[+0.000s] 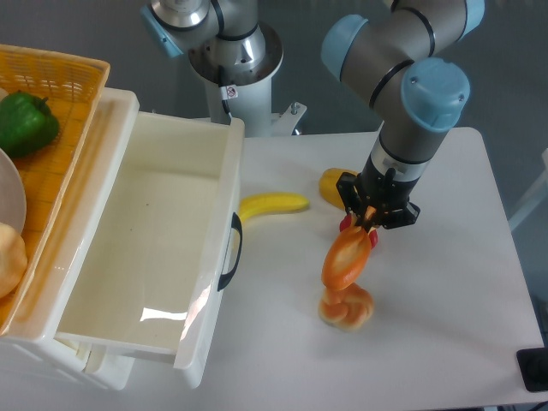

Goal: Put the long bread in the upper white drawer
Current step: 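Lift the long orange bread loaf upward with the gripper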

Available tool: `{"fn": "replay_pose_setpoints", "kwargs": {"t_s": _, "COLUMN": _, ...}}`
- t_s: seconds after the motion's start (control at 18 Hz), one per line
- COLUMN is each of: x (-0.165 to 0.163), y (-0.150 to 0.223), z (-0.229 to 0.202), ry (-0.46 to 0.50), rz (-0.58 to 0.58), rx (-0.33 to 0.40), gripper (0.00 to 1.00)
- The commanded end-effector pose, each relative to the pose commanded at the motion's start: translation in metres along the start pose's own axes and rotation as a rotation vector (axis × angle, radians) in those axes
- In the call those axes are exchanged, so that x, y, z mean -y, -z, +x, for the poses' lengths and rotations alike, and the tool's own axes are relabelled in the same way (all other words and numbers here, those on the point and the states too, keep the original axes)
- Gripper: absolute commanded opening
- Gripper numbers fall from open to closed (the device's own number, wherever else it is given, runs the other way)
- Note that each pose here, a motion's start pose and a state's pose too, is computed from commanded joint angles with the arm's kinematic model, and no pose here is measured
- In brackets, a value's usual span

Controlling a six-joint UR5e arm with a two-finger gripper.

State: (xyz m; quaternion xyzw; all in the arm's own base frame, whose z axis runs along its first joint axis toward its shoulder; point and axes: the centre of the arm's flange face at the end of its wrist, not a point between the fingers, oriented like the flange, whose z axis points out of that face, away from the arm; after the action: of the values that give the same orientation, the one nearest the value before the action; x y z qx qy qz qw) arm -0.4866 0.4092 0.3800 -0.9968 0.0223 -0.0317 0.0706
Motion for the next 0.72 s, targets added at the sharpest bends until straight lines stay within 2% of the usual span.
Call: {"fn": "replay_pose_setpoints", "kwargs": {"t_s": 0.72, "x": -0.004, "y": 0.011, "z": -0.002, "ry": 0.013, "rz": 0.003, "rx": 0.007, "gripper": 0.0}}
